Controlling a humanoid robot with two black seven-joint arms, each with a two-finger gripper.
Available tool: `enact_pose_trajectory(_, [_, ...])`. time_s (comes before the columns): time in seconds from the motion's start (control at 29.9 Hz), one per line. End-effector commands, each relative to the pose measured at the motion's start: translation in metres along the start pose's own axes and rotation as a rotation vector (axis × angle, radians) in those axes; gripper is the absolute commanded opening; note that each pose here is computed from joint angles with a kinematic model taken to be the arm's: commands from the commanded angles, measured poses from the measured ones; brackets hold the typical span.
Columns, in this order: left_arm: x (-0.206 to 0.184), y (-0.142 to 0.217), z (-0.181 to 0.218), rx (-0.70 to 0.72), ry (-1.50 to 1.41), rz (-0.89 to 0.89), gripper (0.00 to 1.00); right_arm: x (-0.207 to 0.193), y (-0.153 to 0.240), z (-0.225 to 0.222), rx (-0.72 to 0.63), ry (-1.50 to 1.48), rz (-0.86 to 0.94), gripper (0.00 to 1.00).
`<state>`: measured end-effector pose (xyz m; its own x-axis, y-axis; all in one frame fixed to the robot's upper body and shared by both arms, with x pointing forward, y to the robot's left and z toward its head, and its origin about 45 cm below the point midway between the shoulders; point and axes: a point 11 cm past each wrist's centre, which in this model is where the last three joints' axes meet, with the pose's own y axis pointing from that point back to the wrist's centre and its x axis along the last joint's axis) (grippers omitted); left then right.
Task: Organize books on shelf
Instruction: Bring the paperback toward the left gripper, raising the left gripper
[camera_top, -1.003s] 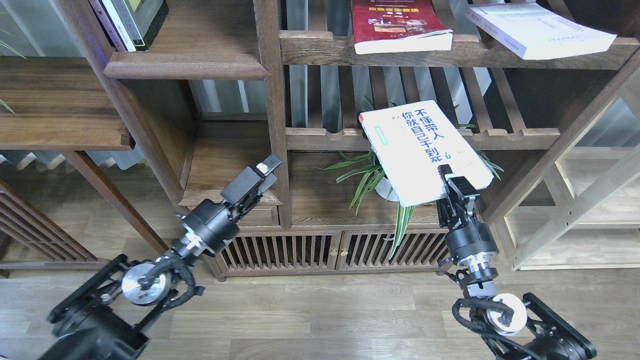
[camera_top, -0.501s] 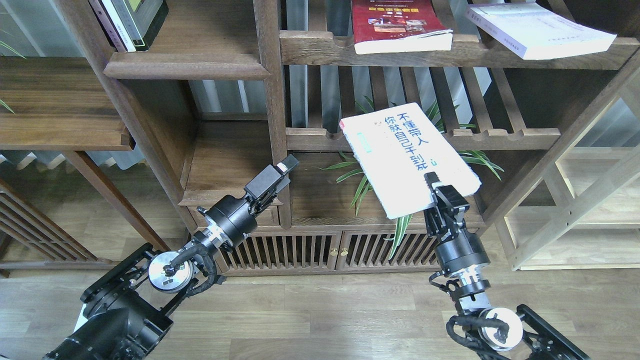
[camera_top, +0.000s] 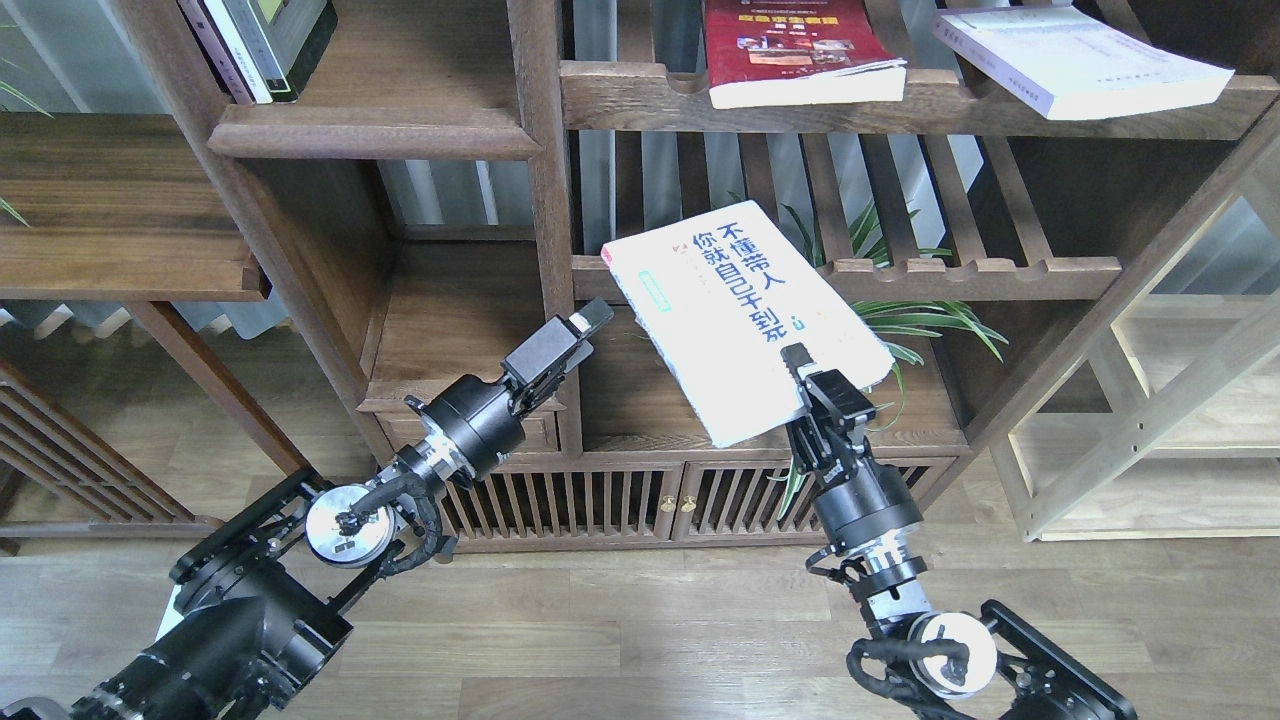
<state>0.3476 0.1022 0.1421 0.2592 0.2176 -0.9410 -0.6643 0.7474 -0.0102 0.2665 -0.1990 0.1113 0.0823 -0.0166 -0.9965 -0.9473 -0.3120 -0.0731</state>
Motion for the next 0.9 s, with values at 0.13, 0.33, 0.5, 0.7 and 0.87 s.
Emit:
enact_pose_trajectory(0.13, [0.003, 0.001, -0.002, 0.004, 0.002, 0.009, 0.99, -0.009, -0.013, 0.034, -0.049, -0.048, -0.041, 0.03])
enact_pose_trajectory(0.33, [0.003, 0.001, -0.006, 0.011, 0.014, 0.009, 0.99, -0.015, -0.016, 0.062, -0.102, -0.081, -0.064, 0.03])
enact_pose_trajectory(0.5, [0.003, 0.000, -0.005, 0.008, 0.018, 0.007, 0.99, -0.014, -0.013, 0.078, -0.144, -0.089, -0.058, 0.03])
enact_pose_trajectory(0.7, [0.002, 0.000, -0.005, 0.006, 0.019, 0.005, 0.99, -0.013, -0.012, 0.079, -0.153, -0.073, -0.056, 0.04])
enact_pose_trajectory(0.87, [-0.001, 0.000, -0.004, -0.001, 0.033, -0.006, 0.99, -0.010, -0.009, 0.077, -0.152, -0.070, -0.048, 0.04])
